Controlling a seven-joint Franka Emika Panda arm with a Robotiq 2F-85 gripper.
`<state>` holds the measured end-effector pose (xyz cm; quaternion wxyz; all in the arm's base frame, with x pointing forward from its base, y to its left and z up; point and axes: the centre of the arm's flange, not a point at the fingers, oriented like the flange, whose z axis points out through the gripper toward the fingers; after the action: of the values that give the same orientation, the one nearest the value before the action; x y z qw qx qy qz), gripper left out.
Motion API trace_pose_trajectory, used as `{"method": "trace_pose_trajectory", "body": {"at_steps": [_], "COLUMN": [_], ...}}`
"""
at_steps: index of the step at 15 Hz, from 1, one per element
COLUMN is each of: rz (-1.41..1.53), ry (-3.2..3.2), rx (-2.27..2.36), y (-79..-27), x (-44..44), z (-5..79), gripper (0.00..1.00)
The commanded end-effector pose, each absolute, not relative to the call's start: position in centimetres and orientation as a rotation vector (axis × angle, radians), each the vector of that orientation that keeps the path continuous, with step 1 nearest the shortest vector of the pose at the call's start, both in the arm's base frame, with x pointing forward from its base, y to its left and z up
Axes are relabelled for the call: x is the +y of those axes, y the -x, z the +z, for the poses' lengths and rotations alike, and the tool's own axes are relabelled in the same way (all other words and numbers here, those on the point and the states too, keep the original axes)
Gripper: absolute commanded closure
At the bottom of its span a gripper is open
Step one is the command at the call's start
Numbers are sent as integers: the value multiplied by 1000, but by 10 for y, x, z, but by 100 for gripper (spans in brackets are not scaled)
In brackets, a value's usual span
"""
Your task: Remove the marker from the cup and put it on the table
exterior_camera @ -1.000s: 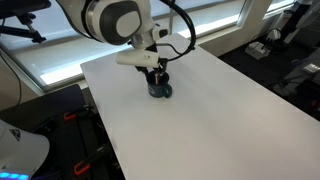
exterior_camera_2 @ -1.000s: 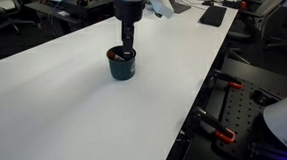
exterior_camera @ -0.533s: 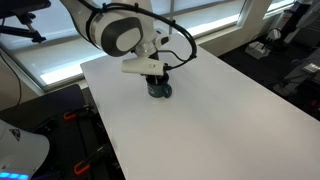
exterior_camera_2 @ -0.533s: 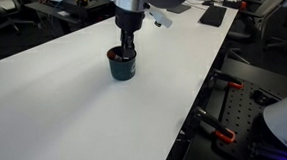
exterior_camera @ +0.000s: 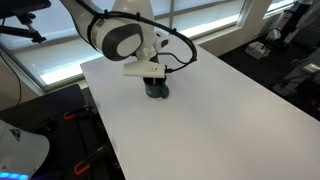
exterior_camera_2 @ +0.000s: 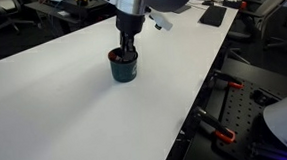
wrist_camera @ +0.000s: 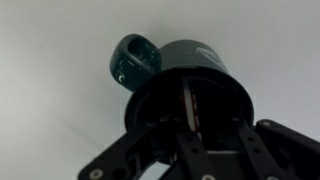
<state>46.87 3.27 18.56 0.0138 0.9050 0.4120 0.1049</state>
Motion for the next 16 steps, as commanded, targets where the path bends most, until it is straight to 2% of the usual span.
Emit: {"method": "trace_pose_trajectory", "body": {"at_steps": [1, 2, 3, 7, 12, 16], "rz": [369, 373, 379, 374, 423, 341], "ry": [-2815, -2817, -2815, -2832, -2892, -2963], "rx": [1353, 1371, 1384, 1357, 1089, 764], "y": [-461, -459, -458, -460, -476, -511], "x": [30, 30, 31, 33, 41, 31], "z": [190, 192, 193, 209, 280, 331], "gripper": [98, 99, 96, 95, 95, 95]}}
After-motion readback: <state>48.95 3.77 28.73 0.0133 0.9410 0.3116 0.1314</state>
